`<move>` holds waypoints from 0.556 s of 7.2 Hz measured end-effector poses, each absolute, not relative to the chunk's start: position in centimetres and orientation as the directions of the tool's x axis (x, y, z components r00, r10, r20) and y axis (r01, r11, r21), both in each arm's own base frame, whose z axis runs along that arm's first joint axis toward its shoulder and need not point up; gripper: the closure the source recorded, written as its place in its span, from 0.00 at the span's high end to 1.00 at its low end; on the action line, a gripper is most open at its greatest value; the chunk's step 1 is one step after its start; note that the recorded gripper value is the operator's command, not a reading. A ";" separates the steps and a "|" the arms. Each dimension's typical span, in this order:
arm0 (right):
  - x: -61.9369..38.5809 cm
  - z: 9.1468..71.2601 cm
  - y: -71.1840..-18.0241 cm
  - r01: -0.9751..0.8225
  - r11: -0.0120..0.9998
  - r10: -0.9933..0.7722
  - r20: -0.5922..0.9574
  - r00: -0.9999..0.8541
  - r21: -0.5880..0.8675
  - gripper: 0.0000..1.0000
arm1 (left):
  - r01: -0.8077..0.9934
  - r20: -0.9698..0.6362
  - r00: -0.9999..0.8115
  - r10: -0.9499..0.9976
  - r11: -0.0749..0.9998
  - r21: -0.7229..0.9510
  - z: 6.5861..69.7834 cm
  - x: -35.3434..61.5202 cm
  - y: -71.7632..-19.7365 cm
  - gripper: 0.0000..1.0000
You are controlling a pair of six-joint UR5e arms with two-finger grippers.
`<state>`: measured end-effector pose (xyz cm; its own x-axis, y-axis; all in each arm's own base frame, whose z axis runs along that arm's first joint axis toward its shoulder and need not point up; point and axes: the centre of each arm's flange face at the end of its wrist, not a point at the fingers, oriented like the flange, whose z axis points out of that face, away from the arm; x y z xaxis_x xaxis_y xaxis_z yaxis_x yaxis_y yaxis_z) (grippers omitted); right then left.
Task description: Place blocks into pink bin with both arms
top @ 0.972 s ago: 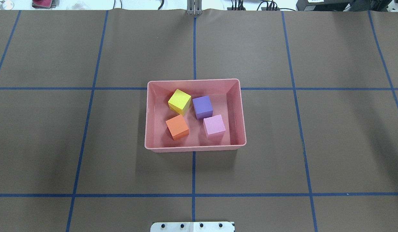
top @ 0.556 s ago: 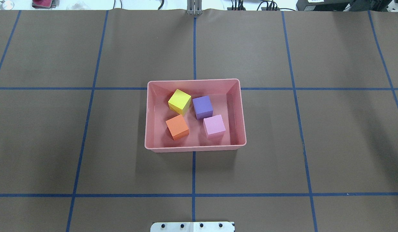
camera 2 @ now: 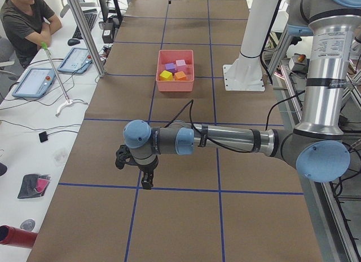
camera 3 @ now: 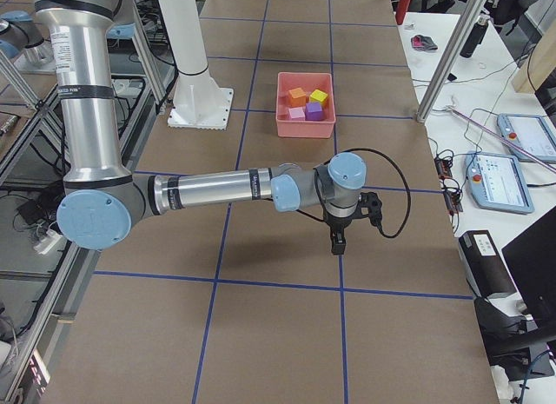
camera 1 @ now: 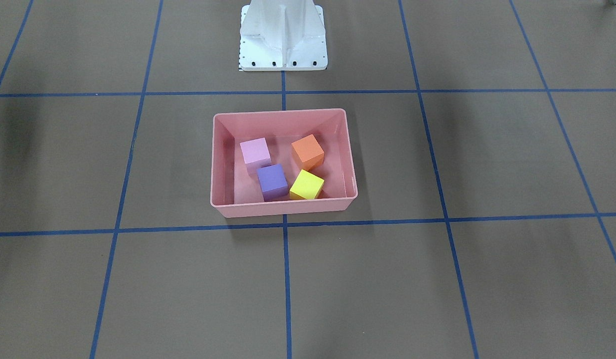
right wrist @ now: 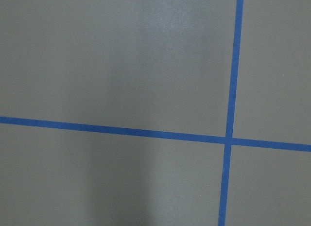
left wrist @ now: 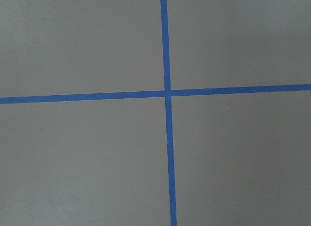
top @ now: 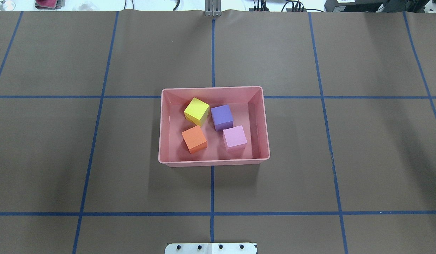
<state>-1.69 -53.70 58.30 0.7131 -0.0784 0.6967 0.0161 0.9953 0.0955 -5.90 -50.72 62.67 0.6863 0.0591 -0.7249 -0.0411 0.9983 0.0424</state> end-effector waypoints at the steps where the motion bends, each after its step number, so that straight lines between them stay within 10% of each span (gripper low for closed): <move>1: -1.7 58.5 -53.5 0.016 0.996 -0.075 0.697 0.713 0.090 1.00 | -0.041 -0.726 0.685 0.062 0.998 0.047 62.7 -5.9 -50.7 0.99; 4: -1.7 59.0 -53.3 0.016 0.997 -0.067 0.696 0.715 0.079 1.00 | -0.040 -0.727 0.684 0.063 0.998 0.049 62.5 -5.9 -50.7 0.99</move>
<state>-1.66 -53.30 59.02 0.7151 -0.0667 0.6958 0.0157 0.9967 0.0794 -5.88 -50.68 62.55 0.6836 0.0631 -0.7271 -0.0395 0.9980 0.0495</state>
